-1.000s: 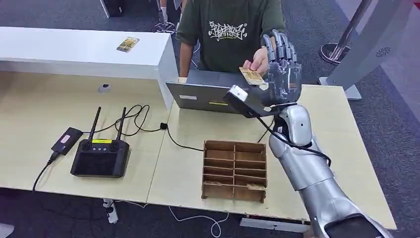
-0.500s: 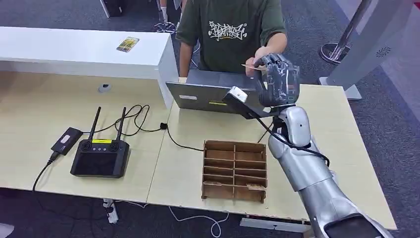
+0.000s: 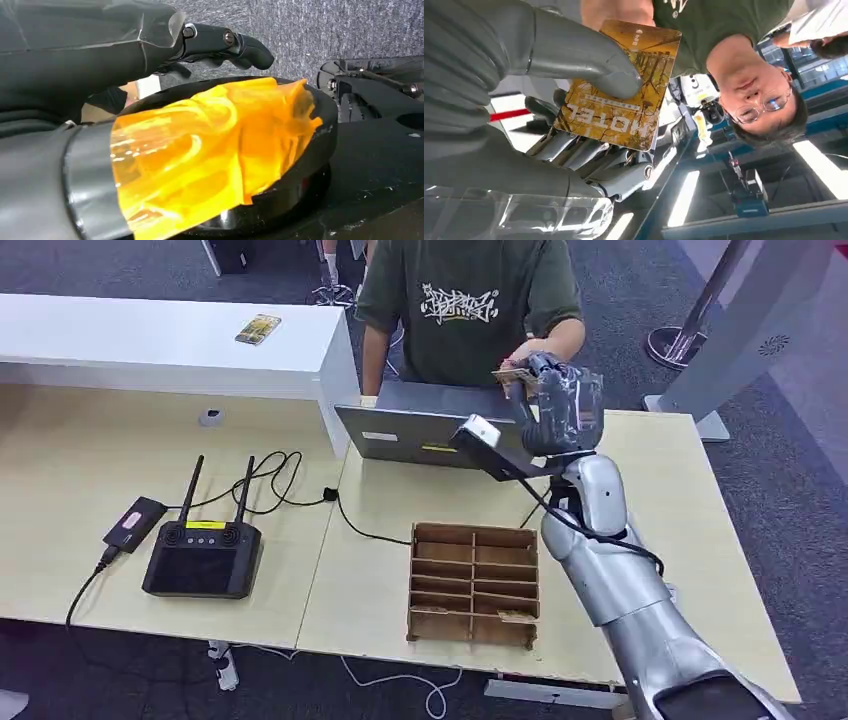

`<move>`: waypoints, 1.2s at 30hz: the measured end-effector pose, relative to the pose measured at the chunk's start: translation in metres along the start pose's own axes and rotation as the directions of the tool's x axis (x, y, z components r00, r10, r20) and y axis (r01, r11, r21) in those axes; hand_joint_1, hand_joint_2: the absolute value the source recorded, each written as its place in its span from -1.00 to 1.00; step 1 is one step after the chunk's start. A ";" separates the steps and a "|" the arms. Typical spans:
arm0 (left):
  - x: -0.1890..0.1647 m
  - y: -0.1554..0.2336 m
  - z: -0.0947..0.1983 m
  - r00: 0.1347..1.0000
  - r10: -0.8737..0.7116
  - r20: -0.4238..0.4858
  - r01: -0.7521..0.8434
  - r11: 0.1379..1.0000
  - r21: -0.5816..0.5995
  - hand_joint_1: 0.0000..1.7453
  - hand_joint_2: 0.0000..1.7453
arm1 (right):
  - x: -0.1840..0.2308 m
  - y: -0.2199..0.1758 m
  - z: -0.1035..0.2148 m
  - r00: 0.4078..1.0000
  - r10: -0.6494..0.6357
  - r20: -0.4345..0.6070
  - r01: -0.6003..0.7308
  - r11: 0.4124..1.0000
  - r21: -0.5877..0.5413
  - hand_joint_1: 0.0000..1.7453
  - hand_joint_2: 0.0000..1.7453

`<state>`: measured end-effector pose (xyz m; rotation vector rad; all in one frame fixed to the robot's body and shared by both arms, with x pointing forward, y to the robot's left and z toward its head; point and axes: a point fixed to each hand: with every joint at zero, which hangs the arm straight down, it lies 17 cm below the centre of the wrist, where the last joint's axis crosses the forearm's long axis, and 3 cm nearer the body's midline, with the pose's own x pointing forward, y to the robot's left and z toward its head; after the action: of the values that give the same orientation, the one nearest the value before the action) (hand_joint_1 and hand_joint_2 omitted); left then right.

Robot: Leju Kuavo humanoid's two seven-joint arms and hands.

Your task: Pass the card to the sensor for recognition and then transmit it.

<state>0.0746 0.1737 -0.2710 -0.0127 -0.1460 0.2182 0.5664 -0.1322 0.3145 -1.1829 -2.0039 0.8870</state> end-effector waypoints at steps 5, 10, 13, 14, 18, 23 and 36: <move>0.000 0.000 0.000 1.000 0.015 0.001 -0.015 1.000 0.001 -1.00 -1.00 | 0.000 0.020 0.006 0.959 -0.266 -0.098 0.275 0.957 0.092 1.00 1.00; 0.000 0.001 0.000 1.000 0.031 0.003 -0.031 1.000 0.001 -1.00 -1.00 | 0.007 0.039 0.009 0.769 -0.590 -0.246 0.632 0.758 0.159 1.00 1.00; 0.000 0.003 0.000 0.999 0.033 0.003 -0.033 0.999 0.003 -1.00 -1.00 | 0.010 0.043 0.009 0.592 -0.741 -0.318 0.803 0.579 0.144 1.00 1.00; 0.000 0.004 0.000 0.999 0.033 0.003 -0.033 0.999 0.004 -1.00 -1.00 | 0.009 0.041 0.007 0.539 -0.775 -0.330 0.839 0.528 0.129 1.00 1.00; -0.001 0.006 -0.001 0.999 0.040 0.001 -0.040 0.999 0.008 -1.00 -1.00 | 0.001 0.037 0.002 0.359 -0.860 -0.363 0.929 0.365 0.054 1.00 1.00; -0.001 0.007 -0.001 0.999 0.044 0.001 -0.044 0.999 0.012 -1.00 -1.00 | -0.005 0.038 0.000 0.286 -0.880 -0.380 0.953 0.302 0.018 1.00 1.00; -0.001 0.008 -0.001 0.999 0.046 0.002 -0.046 0.999 0.014 -1.00 -1.00 | -0.030 0.040 -0.001 0.298 -0.868 -0.397 0.942 0.335 -0.028 1.00 1.00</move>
<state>0.0723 0.1817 -0.2725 -0.0019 -0.1456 0.2648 0.5979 -0.1442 0.2774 0.1099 -1.7721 0.2077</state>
